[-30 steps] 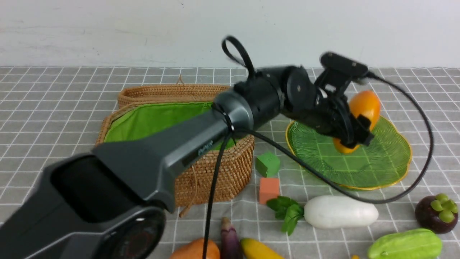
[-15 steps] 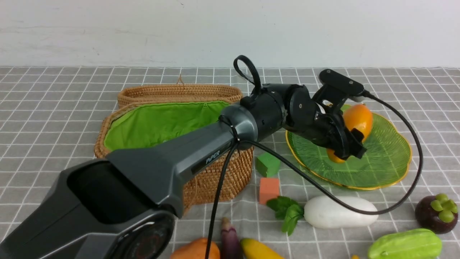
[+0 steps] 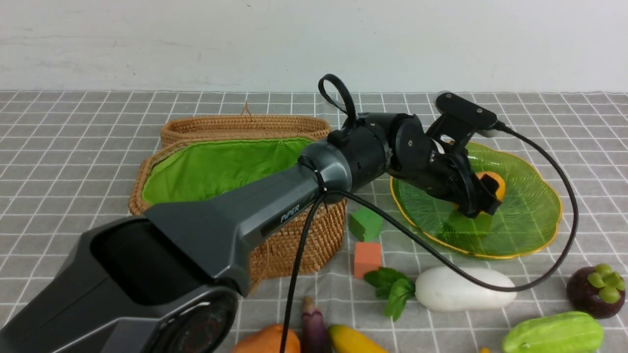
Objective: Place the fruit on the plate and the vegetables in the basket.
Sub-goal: Grab the mango with your left arm and place it on the right plate, then grab a potato with your left arm and place it in the basket on the left
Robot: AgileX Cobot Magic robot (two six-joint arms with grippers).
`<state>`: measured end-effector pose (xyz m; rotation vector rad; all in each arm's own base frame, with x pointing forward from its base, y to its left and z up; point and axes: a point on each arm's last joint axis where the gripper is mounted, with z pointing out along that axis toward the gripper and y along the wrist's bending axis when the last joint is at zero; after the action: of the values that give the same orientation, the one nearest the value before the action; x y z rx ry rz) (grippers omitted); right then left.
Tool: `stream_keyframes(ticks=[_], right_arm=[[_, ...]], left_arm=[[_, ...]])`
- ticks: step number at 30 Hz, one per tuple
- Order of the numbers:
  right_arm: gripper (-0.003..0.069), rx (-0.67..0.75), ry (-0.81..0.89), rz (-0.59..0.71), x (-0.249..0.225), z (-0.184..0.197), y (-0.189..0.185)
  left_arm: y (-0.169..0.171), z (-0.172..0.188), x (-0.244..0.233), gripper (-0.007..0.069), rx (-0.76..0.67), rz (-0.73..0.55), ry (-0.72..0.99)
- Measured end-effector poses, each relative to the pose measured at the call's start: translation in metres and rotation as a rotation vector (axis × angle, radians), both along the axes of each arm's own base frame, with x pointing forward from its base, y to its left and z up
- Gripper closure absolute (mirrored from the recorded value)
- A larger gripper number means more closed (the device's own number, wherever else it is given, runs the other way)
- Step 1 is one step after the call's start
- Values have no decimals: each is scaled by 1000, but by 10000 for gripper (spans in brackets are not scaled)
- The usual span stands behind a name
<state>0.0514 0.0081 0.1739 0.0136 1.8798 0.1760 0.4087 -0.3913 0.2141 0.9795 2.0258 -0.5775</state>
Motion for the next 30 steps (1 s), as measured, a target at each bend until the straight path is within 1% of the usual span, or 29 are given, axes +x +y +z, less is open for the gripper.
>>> stream_keyframes(ticks=[3,7,10,11,12,13,16,17,18,20,22,23,24,25,27,28,30], right_arm=[[419,0,0,0,0,0,0],[419,0,0,0,0,0,0],[419,0,0,0,0,0,0],[419,0,0,0,0,0,0],[419,0,0,0,0,0,0],[419,0,0,0,0,0,0],[419,0,0,0,0,0,0],[419,0,0,0,0,0,0],[419,0,0,0,0,0,0],[419,0,0,0,0,0,0],[419,0,0,0,0,0,0],[419,0,0,0,0,0,0],[419,0,0,0,0,0,0],[419,0,0,0,0,0,0],[419,0,0,0,0,0,0],[419,0,0,0,0,0,0],[419,0,0,0,0,0,0]], left_arm=[[3,12,-5,50,17,-19,10],[20,64,-28,55,93,-92,50],[45,105,-45,57,149,-134,104],[62,123,-52,57,176,-146,132],[64,126,-53,57,181,-147,137],[86,146,-57,57,202,-138,149],[139,188,-64,57,199,-13,132],[143,190,-65,57,201,-6,128],[169,205,-74,57,213,51,110],[196,219,-92,59,235,96,87],[216,225,-115,61,261,131,82],[216,225,-115,61,261,131,82],[227,223,-131,61,269,155,104],[236,214,-147,61,268,189,161],[239,205,-154,61,268,213,212],[242,193,-159,61,277,233,266],[245,153,-167,61,307,304,434]])
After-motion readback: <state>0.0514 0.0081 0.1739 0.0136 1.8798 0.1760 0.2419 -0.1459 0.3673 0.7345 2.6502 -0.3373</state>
